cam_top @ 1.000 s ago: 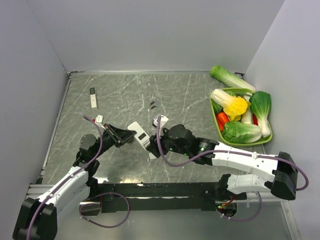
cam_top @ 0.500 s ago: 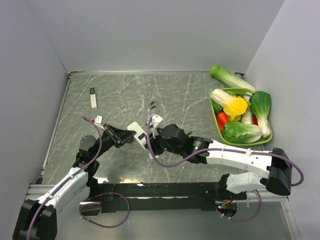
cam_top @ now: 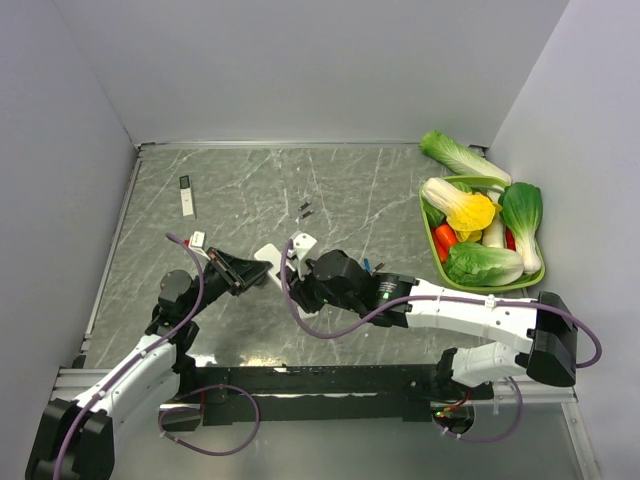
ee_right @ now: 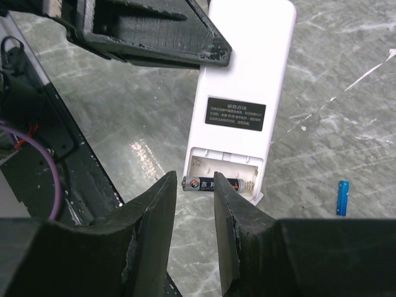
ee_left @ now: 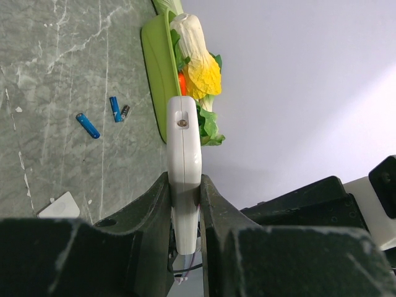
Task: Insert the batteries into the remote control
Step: Load the battery into the remote control.
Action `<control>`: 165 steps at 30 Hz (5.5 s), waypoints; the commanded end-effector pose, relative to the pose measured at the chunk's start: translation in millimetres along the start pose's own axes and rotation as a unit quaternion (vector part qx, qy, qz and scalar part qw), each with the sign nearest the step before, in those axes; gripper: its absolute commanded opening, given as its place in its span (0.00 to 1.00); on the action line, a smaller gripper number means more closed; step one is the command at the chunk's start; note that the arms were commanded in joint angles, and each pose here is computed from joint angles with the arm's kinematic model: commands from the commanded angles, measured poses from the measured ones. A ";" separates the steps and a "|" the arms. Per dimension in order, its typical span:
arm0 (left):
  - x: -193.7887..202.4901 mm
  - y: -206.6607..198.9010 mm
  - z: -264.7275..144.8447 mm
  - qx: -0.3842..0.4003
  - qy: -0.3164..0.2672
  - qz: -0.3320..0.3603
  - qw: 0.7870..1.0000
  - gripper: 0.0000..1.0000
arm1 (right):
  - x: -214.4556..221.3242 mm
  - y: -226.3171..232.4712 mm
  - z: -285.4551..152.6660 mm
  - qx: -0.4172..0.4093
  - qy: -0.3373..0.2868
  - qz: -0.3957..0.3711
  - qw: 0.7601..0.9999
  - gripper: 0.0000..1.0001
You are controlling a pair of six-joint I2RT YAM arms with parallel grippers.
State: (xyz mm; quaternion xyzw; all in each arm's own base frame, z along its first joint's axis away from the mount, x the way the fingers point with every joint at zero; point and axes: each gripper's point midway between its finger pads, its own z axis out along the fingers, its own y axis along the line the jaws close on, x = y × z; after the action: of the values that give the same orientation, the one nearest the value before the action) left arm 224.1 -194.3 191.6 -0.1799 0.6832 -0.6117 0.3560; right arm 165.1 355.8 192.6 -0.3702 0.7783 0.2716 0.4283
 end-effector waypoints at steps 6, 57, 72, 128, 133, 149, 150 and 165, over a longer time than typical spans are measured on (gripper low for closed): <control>-7.5 -21.7 0.0 0.034 -0.013 0.011 0.999 0.01 | -11.7 1.1 2.5 0.013 -0.002 -0.020 1.000 0.35; -24.0 -45.8 -15.6 0.049 -0.065 0.026 0.996 0.01 | 27.1 -16.5 -1.7 0.013 -0.014 -0.091 0.996 0.22; -24.6 -41.5 -17.4 0.064 -0.077 0.061 0.993 0.01 | -2.6 -34.6 -42.2 -0.004 -0.157 0.247 0.956 1.00; -19.7 -63.3 -27.1 0.114 -0.073 0.057 0.989 0.01 | -33.6 -7.9 -9.2 -0.135 -0.227 0.332 0.905 0.64; -20.2 -65.0 -27.4 0.115 -0.075 0.059 0.989 0.01 | -27.4 -4.3 -3.3 -0.143 -0.214 0.340 0.905 0.64; -17.1 -71.5 -29.9 0.134 -0.067 0.048 0.988 0.01 | -25.8 -12.5 -4.3 -0.151 -0.229 0.369 0.888 0.28; -16.5 -70.9 -29.8 0.133 -0.065 0.047 0.988 0.01 | -25.0 -12.7 -3.8 -0.152 -0.228 0.373 0.887 0.27; -12.1 -62.4 -32.7 0.124 -0.064 0.054 0.989 0.01 | -43.5 -24.8 -7.7 -0.143 -0.251 0.390 0.874 0.43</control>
State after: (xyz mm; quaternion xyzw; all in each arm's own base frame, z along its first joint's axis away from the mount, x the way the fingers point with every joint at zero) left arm 212.2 -167.8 242.0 -0.1724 0.5970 -0.6372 0.4559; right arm 182.2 353.5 207.9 -0.0247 0.7027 0.6055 0.3729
